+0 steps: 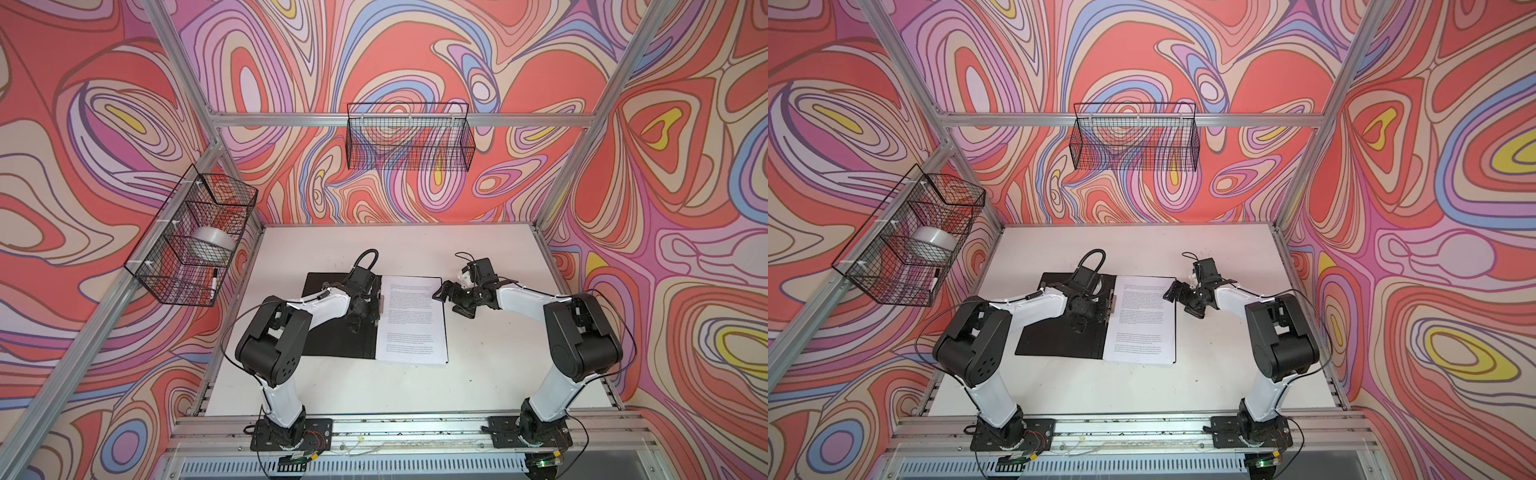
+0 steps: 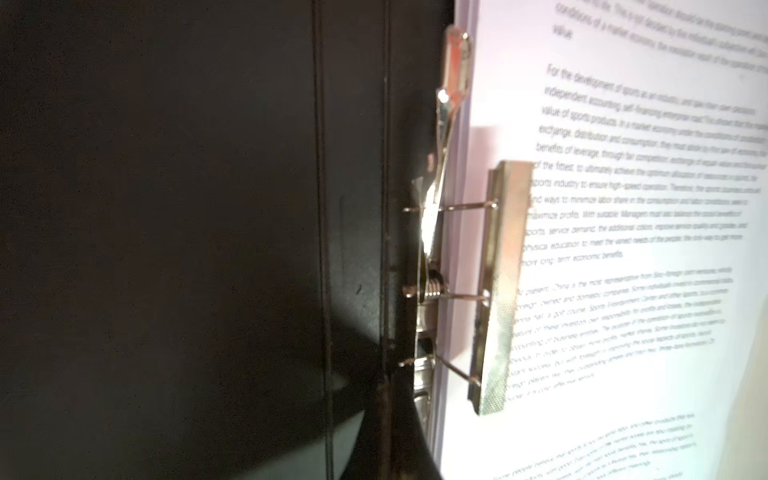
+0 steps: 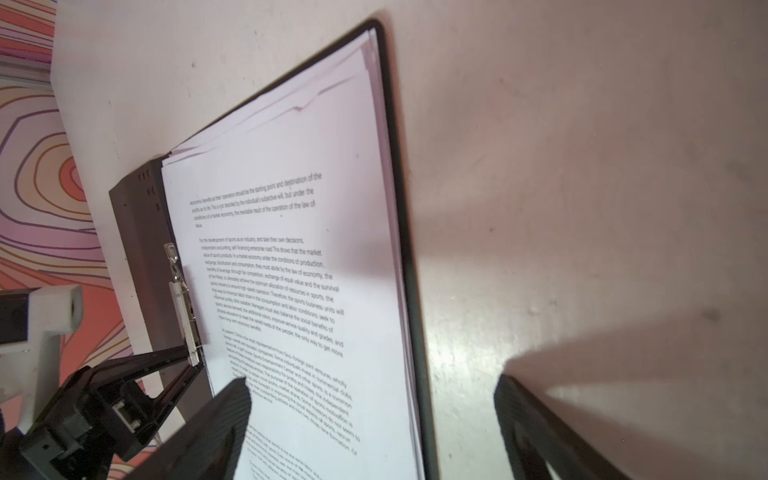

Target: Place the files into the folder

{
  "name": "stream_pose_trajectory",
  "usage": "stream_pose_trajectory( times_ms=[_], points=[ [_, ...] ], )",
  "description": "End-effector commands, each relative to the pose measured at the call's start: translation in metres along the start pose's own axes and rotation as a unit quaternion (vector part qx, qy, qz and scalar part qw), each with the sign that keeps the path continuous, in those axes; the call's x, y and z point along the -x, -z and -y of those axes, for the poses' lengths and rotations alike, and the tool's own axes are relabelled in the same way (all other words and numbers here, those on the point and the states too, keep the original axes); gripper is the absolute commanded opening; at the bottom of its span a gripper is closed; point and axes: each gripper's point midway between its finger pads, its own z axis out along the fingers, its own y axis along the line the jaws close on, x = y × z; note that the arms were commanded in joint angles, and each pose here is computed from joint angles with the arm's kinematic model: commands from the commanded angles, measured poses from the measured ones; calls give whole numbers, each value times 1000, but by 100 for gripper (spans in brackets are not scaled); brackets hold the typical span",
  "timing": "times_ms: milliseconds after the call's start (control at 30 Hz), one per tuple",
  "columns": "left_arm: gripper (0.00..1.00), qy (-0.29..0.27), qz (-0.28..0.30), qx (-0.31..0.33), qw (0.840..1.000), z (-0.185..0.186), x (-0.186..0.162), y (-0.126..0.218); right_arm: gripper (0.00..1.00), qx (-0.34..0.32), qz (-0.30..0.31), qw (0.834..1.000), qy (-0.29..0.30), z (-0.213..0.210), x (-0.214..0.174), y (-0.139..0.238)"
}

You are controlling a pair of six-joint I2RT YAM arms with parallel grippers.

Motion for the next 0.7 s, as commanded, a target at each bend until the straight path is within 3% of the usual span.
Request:
stream_pose_trajectory(
  times_ms=[0,467,667],
  points=[
    [0,12,-27,-14,999,7,-14,-13,96,-1,-8,1000,-15,8,8,-10],
    [0,8,-35,-40,999,57,-23,-30,94,-20,10,998,-61,40,43,-2],
    [0,22,-29,-42,998,68,-21,-27,93,-48,38,997,-35,44,64,14]
  ],
)
